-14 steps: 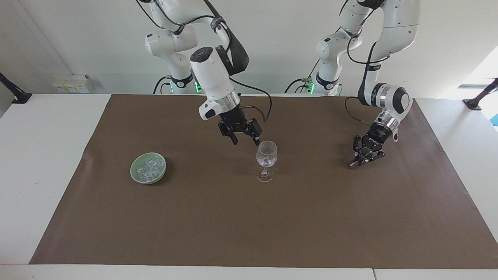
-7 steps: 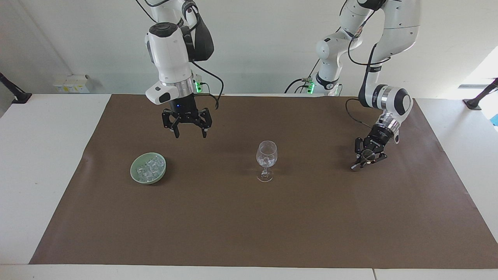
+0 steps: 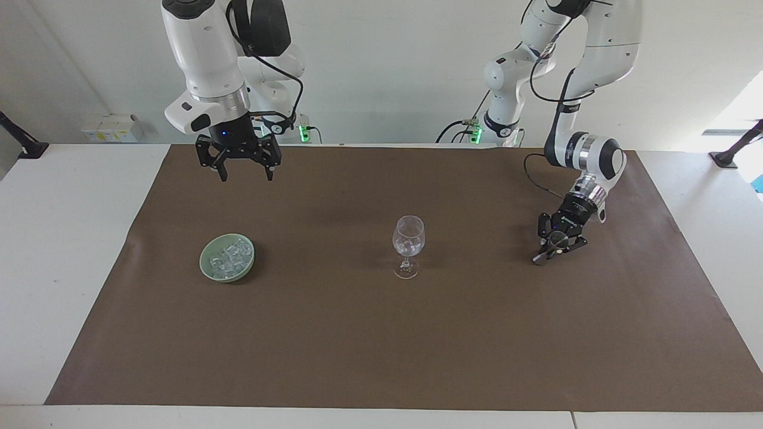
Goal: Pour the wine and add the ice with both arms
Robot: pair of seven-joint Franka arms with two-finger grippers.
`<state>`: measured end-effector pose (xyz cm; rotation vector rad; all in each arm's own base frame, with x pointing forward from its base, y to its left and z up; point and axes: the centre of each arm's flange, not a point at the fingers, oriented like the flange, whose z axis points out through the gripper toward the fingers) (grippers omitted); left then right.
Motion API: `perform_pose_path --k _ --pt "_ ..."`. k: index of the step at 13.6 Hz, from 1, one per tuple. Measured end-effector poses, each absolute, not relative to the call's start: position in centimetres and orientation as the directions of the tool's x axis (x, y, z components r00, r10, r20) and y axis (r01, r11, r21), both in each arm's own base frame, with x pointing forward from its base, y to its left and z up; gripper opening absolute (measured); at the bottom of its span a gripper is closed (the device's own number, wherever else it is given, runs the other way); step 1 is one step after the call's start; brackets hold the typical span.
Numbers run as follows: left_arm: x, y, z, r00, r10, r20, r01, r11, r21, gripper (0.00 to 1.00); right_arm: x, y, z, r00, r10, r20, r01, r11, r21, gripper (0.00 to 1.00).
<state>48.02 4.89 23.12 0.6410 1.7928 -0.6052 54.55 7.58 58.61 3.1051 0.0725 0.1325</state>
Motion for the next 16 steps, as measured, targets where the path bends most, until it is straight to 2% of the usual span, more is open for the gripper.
perform_pose_path --k 3,4,5,7,8,9,13,16 --pt "48.0 4.9 22.9 -0.268 0.134 -0.954 0.684 0.724 -0.090 0.22 54.5 7.8 58.6 0.996 0.050 0.078 0.049 -0.999 0.016 1.00" --pt "48.0 4.9 22.9 -0.268 0.134 -0.954 0.684 0.724 -0.090 0.27 54.5 7.6 58.7 0.996 0.045 0.077 0.044 -0.999 0.007 1.00" --pt "48.0 4.9 22.9 -0.268 0.134 -0.954 0.684 0.724 -0.090 0.28 54.6 7.2 59.0 0.996 0.045 0.082 0.045 -0.999 0.006 1.00" --pt "48.0 4.9 22.9 -0.267 0.134 -0.954 0.684 0.724 -0.090 0.47 54.8 6.6 59.5 0.994 0.066 0.093 0.065 -0.998 0.007 1.00" --pt "48.0 4.9 22.9 -0.267 0.134 -0.954 0.684 0.724 -0.090 0.47 54.8 6.6 59.5 0.993 0.068 0.093 0.068 -0.998 0.008 1.00" --pt "48.0 4.9 22.9 -0.267 0.135 -0.954 0.683 0.724 -0.089 0.53 54.8 6.6 59.5 0.993 0.069 0.091 0.068 -0.998 0.008 1.00" --pt "47.9 5.2 22.9 -0.265 0.148 -0.953 0.688 0.721 -0.080 0.99 54.8 6.6 59.3 0.994 0.069 0.083 0.069 -0.998 0.008 1.00" --pt "47.7 6.3 22.9 -0.255 0.210 -0.944 0.729 0.683 -0.045 1.00 54.8 6.7 59.3 0.994 0.070 0.083 0.070 -0.998 0.008 1.00"
